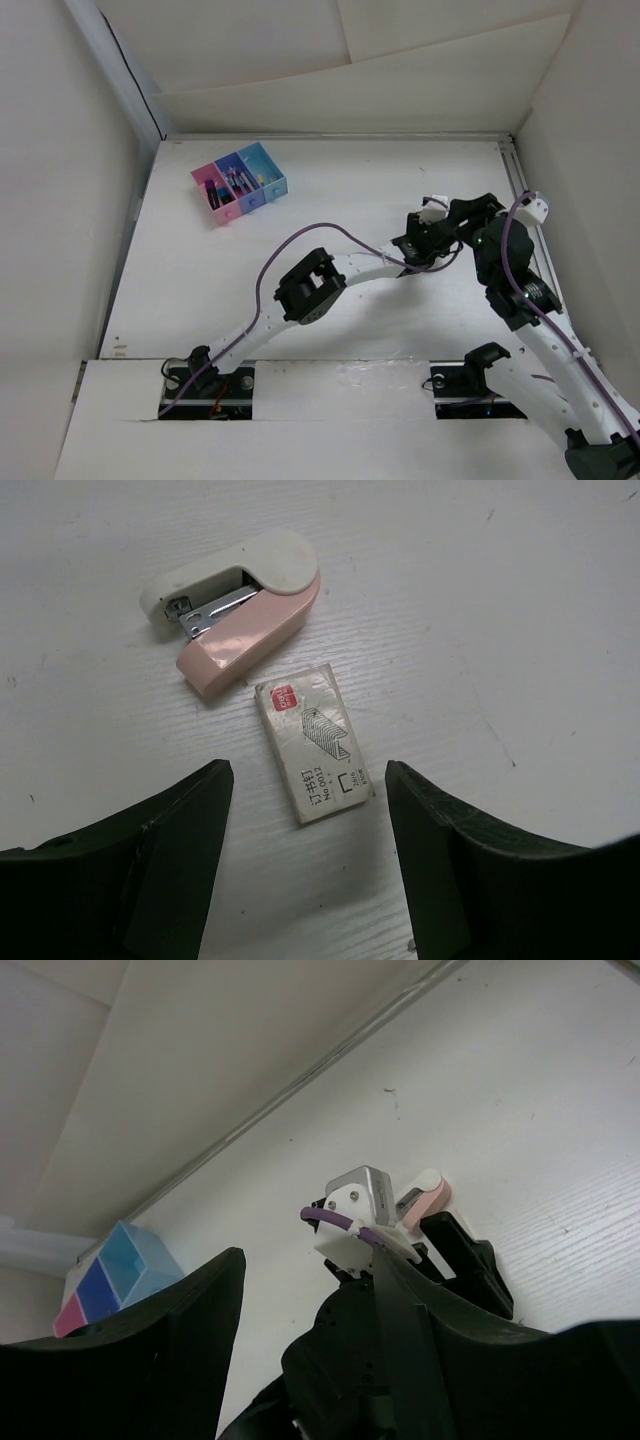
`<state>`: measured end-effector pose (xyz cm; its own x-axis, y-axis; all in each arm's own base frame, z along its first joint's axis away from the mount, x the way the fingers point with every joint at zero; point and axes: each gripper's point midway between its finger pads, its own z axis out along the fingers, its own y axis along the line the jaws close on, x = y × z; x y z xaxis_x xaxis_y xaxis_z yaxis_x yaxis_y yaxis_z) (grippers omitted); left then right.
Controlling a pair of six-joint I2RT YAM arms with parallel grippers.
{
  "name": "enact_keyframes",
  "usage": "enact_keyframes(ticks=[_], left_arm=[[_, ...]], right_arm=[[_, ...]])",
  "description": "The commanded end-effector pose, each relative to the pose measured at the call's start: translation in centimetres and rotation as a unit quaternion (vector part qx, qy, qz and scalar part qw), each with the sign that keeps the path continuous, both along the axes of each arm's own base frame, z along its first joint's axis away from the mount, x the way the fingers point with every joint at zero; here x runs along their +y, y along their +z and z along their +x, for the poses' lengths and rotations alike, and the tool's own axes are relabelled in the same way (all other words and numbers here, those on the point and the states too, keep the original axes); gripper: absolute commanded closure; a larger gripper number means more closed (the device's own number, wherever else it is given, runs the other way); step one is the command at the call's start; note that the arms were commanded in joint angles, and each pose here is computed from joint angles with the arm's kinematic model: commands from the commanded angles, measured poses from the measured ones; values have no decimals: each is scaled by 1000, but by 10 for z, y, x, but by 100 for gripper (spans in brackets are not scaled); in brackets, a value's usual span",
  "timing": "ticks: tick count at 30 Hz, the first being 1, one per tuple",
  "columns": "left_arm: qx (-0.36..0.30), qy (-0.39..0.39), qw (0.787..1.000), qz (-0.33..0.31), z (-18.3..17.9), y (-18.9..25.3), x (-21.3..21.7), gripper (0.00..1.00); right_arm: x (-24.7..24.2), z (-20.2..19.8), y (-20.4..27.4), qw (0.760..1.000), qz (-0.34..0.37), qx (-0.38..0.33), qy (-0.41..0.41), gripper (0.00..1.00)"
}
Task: Sort the stationery into containers
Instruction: Grab a piece of stationery with the left arm, then place the stationery into the container
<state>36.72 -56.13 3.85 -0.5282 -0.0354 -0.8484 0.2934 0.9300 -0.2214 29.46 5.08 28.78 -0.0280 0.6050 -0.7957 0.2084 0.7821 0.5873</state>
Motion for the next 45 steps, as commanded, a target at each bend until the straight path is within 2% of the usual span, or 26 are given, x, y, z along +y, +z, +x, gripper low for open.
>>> enact_keyframes(ticks=[1, 7, 10, 13, 16, 17, 19, 20, 21, 22, 23, 24, 26, 27, 28, 29, 30, 31, 34, 37, 38, 43, 45], left_arm=[[1, 7, 1000, 22, 0, -12, 3, 41], [-11, 15, 999, 33, 5, -11, 5, 48], [-22, 18, 999, 39, 8, -6, 6, 62], [-31, 24, 998, 57, 11, -6, 12, 67], [-31, 31, 996, 80, 10, -16, 24, 78], [-34, 31, 996, 74, 9, -7, 25, 84], [-37, 32, 997, 68, 7, -1, 28, 88], [-28, 33, 996, 80, 2, -13, 38, 90], [-34, 34, 997, 67, 1, 6, 40, 92], [-36, 30, 997, 55, -1, 13, 40, 93], [-28, 32, 997, 65, -7, 1, 53, 93], [-36, 27, 998, 48, -14, 25, 52, 95], [-45, 29, 998, 38, -22, 39, 60, 95], [-39, 31, 997, 53, -32, 28, 74, 95], [-45, 35, 998, 29, -35, 53, 79, 96], [-46, 38, 998, 18, -38, 60, 84, 96], [-40, 46, 998, 31, -44, 49, 102, 96], [-46, 49, 998, 8, -48, 72, 109, 96], [-51, 67, 996, -11, -56, 89, 134, 96], [-44, 106, 993, -18, -39, 98, 169, 96], [-50, 115, 992, -31, -34, 113, 179, 96], [-44, 191, 977, -84, 21, 142, 249, 96], [-34, 208, 973, -98, 37, 141, 274, 96]], right_arm=[[6, 0, 11, 1000, 1, -20, 15, 40], [8, 0, 14, 1000, 3, -24, 20, 40], [8, 0, 14, 1000, 3, -24, 20, 40], [8, 2, 11, 1000, 2, -20, 20, 40], [8, 2, 11, 1000, 2, -20, 20, 40], [8, 2, 11, 1000, 2, -20, 20, 40], [8, 2, 11, 1000, 2, -20, 20, 40], [8, 2, 11, 1000, 2, -20, 20, 40], [8, 2, 11, 1000, 2, -20, 20, 40], [10, 2, 11, 1000, 2, -20, 24, 40], [10, 2, 11, 1000, 2, -20, 24, 40], [10, 2, 11, 1000, 2, -20, 24, 40], [10, 2, 13, 999, -1, -23, 25, 40], [10, 2, 13, 999, -1, -23, 25, 40], [10, 2, 13, 999, -1, -23, 25, 40], [10, 2, 13, 999, -1, -23, 25, 40], [10, 2, 13, 999, -1, -23, 25, 40], [10, 2, 13, 999, -1, -23, 25, 40], [10, 2, 13, 999, -1, -23, 25, 40], [11, 4, 10, 1000, -3, -18, 25, 40], [11, 4, 10, 1000, -3, -18, 25, 40], [13, 6, 7, 999, -4, -14, 30, 40], [14, 7, 5, 999, -5, -10, 30, 40]])
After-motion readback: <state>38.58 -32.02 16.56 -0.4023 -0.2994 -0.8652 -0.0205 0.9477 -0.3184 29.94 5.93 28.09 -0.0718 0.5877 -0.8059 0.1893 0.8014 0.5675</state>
